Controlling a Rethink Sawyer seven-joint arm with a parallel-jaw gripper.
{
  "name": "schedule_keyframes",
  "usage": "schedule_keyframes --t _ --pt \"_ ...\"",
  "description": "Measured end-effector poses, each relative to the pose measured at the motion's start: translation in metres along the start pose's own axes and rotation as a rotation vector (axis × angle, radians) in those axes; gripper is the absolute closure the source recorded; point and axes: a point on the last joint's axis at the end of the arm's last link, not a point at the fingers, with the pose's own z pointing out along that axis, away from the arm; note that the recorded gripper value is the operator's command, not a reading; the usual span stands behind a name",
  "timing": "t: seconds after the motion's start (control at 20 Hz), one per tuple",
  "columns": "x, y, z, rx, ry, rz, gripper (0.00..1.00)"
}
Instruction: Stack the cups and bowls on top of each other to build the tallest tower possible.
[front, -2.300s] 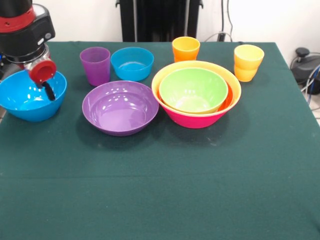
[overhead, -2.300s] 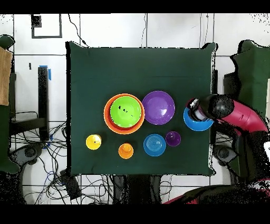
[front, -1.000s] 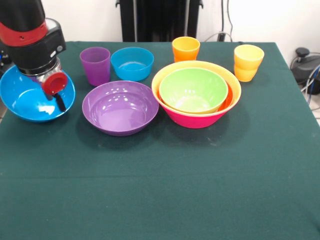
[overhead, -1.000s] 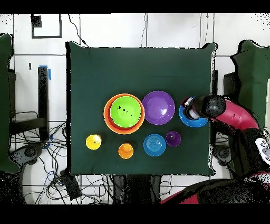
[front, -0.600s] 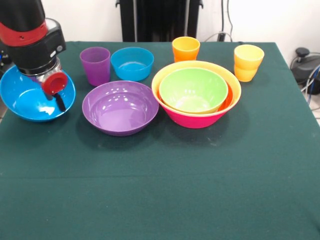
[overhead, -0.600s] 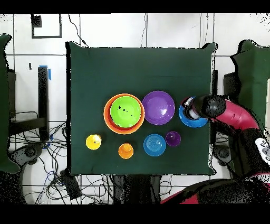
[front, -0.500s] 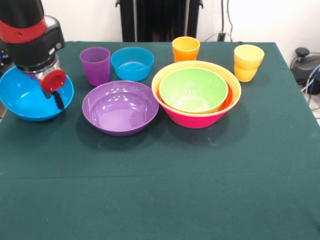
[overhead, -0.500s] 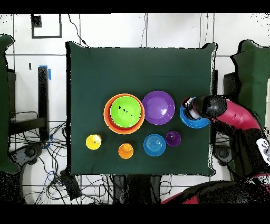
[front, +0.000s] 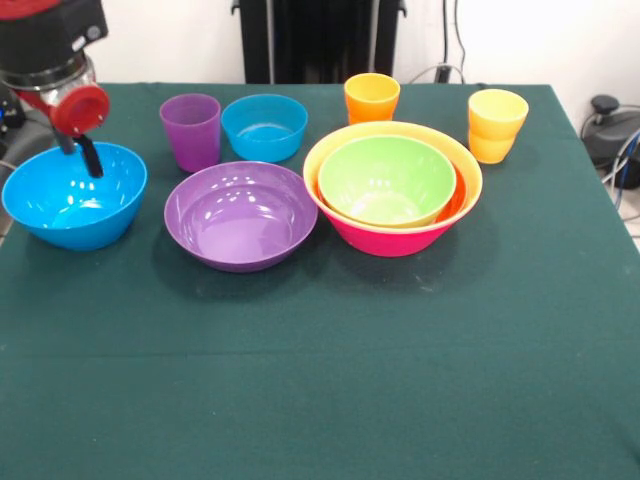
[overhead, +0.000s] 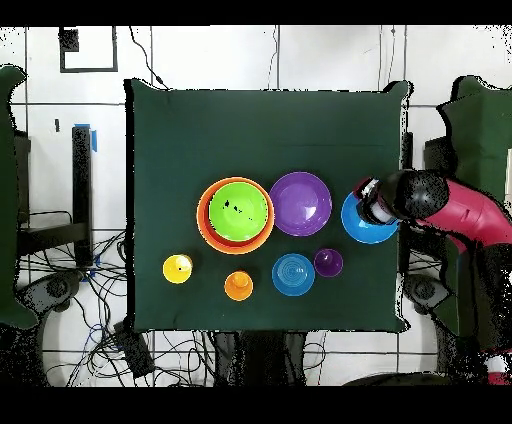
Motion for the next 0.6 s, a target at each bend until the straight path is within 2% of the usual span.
schedule_keyframes --t 0.2,0.6 --pt "-0.0045 -0.0014 -0.0133 0.005 -0.013 0.002 0.0" --pt "-0.0053 -0.0015 -0.0154 0.005 -0.016 0.002 0.0"
